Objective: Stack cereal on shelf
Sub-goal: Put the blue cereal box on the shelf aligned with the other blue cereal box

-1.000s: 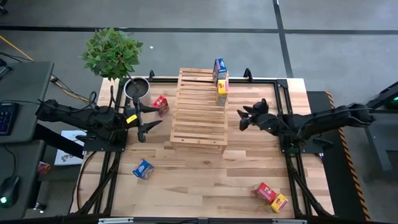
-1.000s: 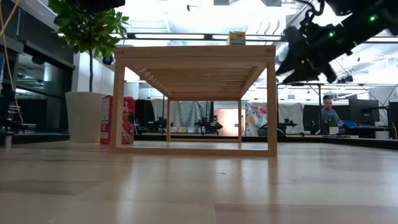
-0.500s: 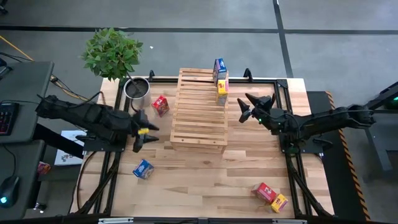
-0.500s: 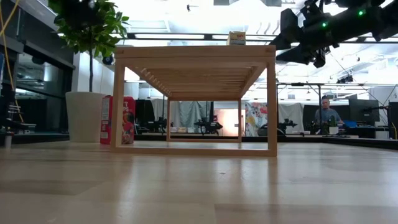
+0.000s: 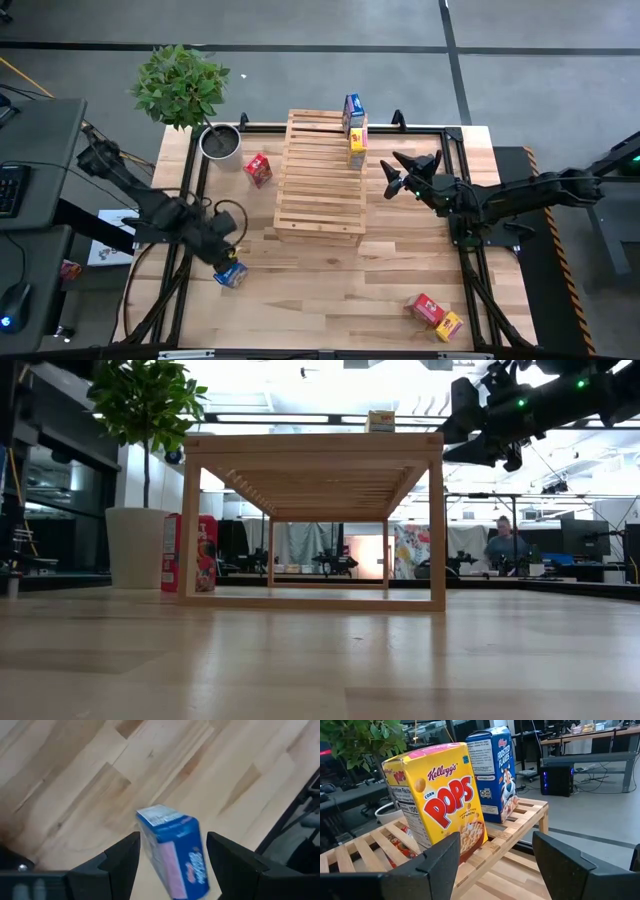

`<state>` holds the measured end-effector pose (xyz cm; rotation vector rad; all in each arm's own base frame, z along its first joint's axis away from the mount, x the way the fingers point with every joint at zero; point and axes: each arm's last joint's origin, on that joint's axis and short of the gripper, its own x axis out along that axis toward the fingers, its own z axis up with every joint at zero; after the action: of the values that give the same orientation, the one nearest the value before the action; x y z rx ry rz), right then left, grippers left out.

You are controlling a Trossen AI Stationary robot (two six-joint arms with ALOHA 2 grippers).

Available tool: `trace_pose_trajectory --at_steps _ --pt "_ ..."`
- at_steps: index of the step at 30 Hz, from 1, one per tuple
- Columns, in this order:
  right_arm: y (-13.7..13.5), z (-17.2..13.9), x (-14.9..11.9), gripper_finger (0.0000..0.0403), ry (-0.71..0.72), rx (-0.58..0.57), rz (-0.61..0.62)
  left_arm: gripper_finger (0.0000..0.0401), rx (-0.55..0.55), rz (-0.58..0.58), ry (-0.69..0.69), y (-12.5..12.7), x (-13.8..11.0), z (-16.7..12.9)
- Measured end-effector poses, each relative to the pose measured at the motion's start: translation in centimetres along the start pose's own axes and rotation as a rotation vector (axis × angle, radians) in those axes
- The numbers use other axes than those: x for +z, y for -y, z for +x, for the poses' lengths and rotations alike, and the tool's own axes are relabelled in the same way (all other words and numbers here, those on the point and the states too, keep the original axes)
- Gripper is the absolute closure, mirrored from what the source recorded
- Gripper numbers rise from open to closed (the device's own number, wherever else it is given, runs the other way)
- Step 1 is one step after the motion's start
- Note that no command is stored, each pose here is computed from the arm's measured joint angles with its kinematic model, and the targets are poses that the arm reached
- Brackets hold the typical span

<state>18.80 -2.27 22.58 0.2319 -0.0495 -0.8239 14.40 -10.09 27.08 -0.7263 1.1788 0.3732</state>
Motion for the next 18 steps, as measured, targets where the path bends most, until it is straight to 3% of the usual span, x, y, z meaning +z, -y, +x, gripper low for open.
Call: trace_pose_trajectory --at_steps 8,18 --pt "0.2 0.0 -0.6 0.0162 -0.048 -0.016 0.04 0.018 -0.007 -0.031 0.061 2.4 -2.3 -0.9" --pt "0.5 -0.1 -1.4 0.0162 -0.106 -0.04 0.053 0.018 0.218 0.0 0.028 4.9 -3.3 1.3"
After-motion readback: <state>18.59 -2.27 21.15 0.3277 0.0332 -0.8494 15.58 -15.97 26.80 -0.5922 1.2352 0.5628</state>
